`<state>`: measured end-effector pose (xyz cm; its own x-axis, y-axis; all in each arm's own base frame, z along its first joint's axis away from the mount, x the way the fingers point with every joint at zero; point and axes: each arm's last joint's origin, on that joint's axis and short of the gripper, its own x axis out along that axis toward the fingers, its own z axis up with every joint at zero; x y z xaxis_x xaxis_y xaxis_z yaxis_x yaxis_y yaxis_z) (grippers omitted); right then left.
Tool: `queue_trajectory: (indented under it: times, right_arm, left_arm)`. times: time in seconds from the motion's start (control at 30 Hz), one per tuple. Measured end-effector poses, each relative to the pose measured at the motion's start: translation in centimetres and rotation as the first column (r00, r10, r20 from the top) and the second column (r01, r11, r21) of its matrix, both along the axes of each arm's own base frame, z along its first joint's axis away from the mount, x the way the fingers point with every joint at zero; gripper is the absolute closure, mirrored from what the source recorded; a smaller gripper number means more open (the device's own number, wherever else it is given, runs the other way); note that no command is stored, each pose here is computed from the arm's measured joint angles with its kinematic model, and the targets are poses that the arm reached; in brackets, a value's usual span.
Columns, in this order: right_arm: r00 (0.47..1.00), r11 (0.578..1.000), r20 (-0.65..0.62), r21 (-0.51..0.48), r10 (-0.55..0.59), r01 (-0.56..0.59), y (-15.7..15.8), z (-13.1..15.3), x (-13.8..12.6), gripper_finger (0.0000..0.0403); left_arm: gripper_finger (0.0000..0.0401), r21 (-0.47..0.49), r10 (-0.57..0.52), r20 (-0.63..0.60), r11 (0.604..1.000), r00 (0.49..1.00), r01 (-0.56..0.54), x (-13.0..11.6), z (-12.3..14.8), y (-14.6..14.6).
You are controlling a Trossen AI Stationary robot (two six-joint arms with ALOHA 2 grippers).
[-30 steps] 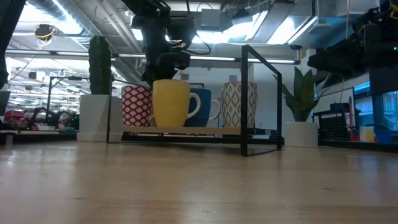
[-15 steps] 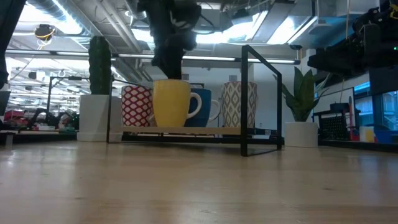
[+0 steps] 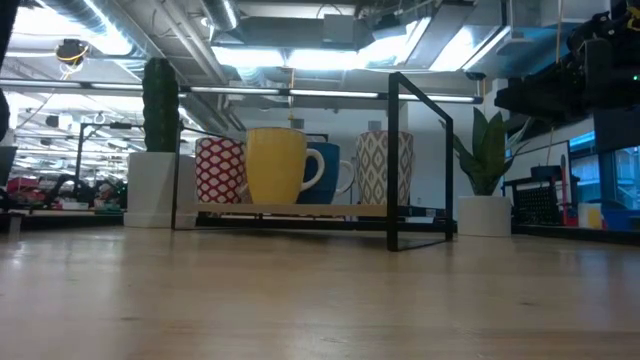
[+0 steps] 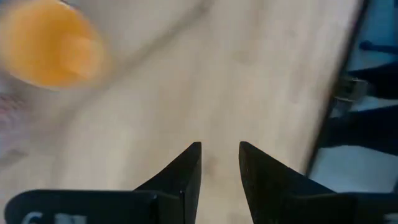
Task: Place coffee mugs
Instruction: Put the green patterned mug on the shelf
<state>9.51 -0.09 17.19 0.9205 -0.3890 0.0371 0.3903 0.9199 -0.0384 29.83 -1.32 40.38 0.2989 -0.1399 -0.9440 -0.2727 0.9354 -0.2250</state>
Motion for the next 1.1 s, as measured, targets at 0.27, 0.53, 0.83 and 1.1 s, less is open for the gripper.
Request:
queue_trajectory:
  times: [0.27, 0.53, 0.83, 1.1]
  right_arm:
    - [1.000, 1.000, 0.001, 0.000, 0.000, 0.000, 0.0, 0.0, 0.0, 0.0253]
    - [1.000, 1.000, 0.000, 0.000, 0.000, 0.000, 0.0, 0.0, 0.0, 0.0253]
    - [1.000, 1.000, 0.000, 0.000, 0.000, 0.000, 0.0, 0.0, 0.0, 0.0253]
    - [1.000, 1.000, 0.000, 0.000, 0.000, 0.000, 0.0, 0.0, 0.0, 0.0253]
  left_arm:
    - [0.0299, 0.007, 0.067, -0.047, 0.998, 0.997, -0.067, -3.0, -2.7, -13.9]
    - [0.0299, 0.024, 0.057, -0.161, 0.998, 0.985, -0.054, -7.3, -8.6, -20.9]
    - [0.0299, 0.010, 0.100, -0.192, 0.995, 0.976, -0.100, -10.1, -12.2, -22.6]
    - [0.0299, -0.008, 0.035, -0.225, 0.999, 0.974, -0.038, -11.6, -14.9, -23.7]
